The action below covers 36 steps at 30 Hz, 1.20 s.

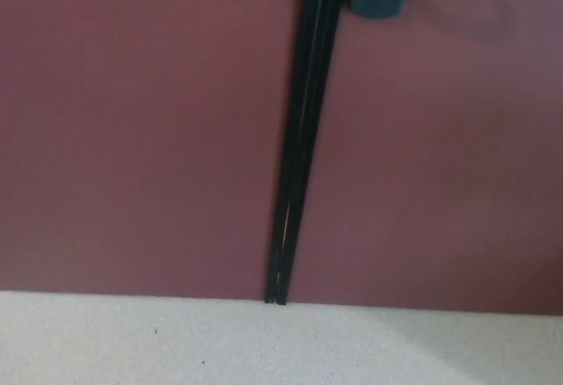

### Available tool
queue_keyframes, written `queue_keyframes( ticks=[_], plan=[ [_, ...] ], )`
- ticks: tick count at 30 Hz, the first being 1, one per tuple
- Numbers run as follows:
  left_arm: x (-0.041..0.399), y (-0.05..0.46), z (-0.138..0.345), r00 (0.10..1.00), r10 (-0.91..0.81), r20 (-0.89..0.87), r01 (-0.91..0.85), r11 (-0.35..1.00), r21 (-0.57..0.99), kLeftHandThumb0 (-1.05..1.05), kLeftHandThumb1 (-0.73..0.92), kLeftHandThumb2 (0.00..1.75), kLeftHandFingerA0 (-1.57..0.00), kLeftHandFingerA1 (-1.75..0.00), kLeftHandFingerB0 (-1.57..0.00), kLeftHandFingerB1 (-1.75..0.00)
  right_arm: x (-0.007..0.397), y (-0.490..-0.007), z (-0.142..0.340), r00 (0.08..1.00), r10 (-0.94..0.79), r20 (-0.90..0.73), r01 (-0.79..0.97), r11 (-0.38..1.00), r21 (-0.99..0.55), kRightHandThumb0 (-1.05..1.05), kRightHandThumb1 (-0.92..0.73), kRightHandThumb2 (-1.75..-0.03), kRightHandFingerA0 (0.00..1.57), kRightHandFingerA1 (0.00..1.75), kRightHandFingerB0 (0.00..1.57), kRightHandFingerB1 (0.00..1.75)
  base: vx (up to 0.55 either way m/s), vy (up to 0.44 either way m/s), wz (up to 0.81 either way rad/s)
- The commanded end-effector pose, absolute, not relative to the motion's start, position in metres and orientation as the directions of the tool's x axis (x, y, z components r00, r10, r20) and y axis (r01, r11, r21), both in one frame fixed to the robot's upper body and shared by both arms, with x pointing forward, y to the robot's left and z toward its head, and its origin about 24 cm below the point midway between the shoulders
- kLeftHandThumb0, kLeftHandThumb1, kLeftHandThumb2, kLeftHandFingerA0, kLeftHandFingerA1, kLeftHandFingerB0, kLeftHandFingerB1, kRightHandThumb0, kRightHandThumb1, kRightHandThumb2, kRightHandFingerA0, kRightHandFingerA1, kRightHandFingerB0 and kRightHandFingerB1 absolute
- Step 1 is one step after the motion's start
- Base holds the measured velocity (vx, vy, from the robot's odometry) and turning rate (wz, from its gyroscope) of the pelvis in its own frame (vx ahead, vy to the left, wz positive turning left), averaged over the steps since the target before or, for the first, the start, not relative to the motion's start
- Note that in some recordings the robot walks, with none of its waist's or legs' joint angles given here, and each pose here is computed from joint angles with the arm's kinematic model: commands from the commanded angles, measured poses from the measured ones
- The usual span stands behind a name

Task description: The robot walks towards the door handle and put its right hand on it and twist the handle

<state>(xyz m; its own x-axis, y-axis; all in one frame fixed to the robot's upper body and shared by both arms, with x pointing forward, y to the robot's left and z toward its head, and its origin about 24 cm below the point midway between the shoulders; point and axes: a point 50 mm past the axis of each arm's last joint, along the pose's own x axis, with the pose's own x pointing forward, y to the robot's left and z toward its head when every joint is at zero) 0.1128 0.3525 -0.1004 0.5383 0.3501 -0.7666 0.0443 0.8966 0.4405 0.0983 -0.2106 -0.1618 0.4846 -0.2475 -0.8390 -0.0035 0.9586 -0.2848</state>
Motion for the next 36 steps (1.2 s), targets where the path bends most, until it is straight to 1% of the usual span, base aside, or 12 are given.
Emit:
queue_keyframes(
  ticks=[1, 10, 23, 32, 33, 36],
  plan=[
    [0.1133, 0.3509, -0.1011, 0.538, 0.338, -0.773, 0.070, 0.895, 0.440, -0.10, 0.72, 0.60, -0.44, -0.43, -0.34, -0.38, 0.0947, -0.2123, -0.1623, 0.477, -0.251, -0.842, -0.009, 0.957, -0.290, -0.24, -0.66, -0.60, 0.68, 0.44, 0.50, 0.38, 0.08, -0.220, 0.00],
    [0.1147, 0.3509, -0.1003, 0.544, 0.329, -0.772, 0.074, 0.897, 0.435, -0.10, 0.72, 0.61, -0.43, -0.43, -0.34, -0.38, 0.0994, -0.2115, -0.1613, 0.488, -0.244, -0.838, -0.018, 0.957, -0.289, -0.24, -0.66, -0.60, 0.67, 0.44, 0.50, 0.38, 0.00, -0.154, -0.03],
    [0.1146, 0.3514, -0.1000, 0.544, 0.329, -0.771, 0.085, 0.893, 0.441, -0.10, 0.72, 0.60, -0.46, -0.44, -0.35, -0.38, 0.0975, -0.2111, -0.1619, 0.483, -0.240, -0.842, -0.021, 0.958, -0.285, -0.24, -0.67, -0.60, 0.68, 0.44, 0.51, 0.38, 0.09, 0.077, 0.03],
    [0.1151, 0.3517, -0.0992, 0.551, 0.321, -0.770, 0.085, 0.897, 0.434, -0.10, 0.72, 0.60, -0.44, -0.44, -0.35, -0.38, 0.0967, -0.2099, -0.1621, 0.487, -0.239, -0.840, -0.027, 0.957, -0.287, -0.24, -0.67, -0.60, 0.68, 0.44, 0.51, 0.38, 0.13, -0.138, 0.00],
    [0.1152, 0.3516, -0.0992, 0.551, 0.320, -0.771, 0.087, 0.896, 0.435, -0.10, 0.72, 0.60, -0.44, -0.43, -0.35, -0.38, 0.0967, -0.2099, -0.1621, 0.487, -0.239, -0.840, -0.027, 0.957, -0.288, -0.24, -0.67, -0.60, 0.68, 0.44, 0.51, 0.38, 0.09, 0.209, -1.23],
    [0.1135, 0.3521, -0.0991, 0.552, 0.322, -0.770, 0.096, 0.892, 0.442, -0.09, 0.71, 0.60, -0.45, -0.44, -0.35, -0.38, 0.0957, -0.2094, -0.1623, 0.486, -0.237, -0.841, -0.025, 0.958, -0.285, -0.24, -0.67, -0.60, 0.69, 0.44, 0.51, 0.38, 0.05, 0.231, 0.24]
  ],
)
